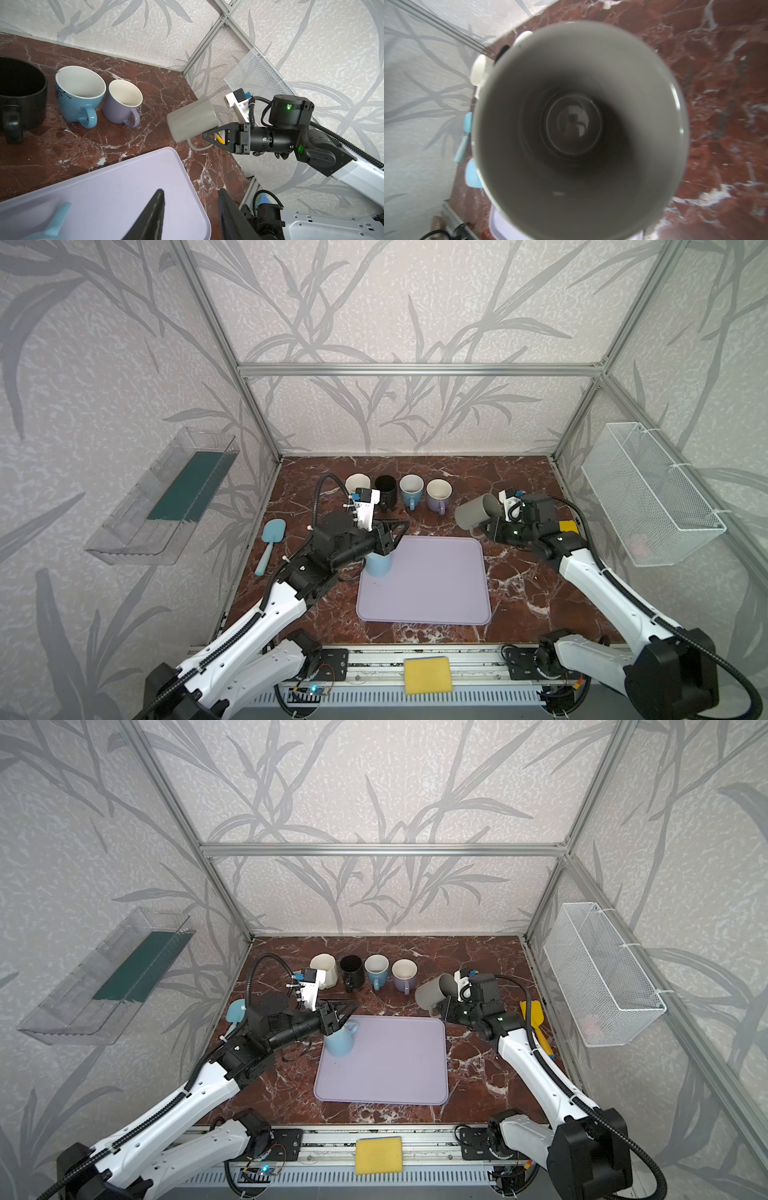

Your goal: Turn the mug right side up

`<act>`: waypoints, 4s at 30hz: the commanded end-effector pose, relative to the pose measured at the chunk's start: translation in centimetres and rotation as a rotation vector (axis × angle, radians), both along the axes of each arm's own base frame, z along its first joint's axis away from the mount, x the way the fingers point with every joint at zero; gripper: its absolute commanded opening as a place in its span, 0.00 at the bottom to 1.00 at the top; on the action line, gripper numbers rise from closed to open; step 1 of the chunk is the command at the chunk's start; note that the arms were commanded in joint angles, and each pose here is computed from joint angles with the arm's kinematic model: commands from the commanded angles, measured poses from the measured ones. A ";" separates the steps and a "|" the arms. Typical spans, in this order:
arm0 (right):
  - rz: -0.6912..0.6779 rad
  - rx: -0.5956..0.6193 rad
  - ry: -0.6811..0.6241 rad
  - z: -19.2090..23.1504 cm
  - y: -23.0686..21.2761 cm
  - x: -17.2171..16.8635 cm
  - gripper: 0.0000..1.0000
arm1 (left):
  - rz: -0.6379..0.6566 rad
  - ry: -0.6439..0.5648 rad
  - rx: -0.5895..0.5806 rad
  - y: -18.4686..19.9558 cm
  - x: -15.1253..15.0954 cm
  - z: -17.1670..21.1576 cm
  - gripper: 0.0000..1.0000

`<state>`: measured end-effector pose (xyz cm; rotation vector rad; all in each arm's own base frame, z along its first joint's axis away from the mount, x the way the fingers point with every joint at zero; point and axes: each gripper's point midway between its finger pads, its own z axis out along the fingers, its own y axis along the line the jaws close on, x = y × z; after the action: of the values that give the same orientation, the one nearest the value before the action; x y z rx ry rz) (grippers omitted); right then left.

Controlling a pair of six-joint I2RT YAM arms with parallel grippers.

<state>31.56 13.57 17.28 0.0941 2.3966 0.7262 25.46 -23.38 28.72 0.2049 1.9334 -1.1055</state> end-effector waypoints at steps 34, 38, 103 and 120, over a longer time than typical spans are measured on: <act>-0.060 -0.365 0.021 -1.6 -2.1 12.5 0.00 | 0.003 -0.034 -0.021 0.6 -0.7 2.2 0.45; -0.044 -0.391 0.057 -2.9 -1.8 13.3 0.00 | 0.002 -0.029 -0.011 0.6 -0.6 1.9 0.45; 0.022 -0.516 0.128 -5.3 1.4 15.3 0.37 | 0.009 0.028 0.094 0.4 0.3 -0.1 0.45; -0.003 -0.499 0.043 -1.4 -0.4 10.8 0.45 | 0.081 0.148 0.474 3.1 1.9 -4.0 0.46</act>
<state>43.11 13.44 14.21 -0.0949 2.5922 0.1006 27.20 -21.82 26.45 0.2710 2.2000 -0.7656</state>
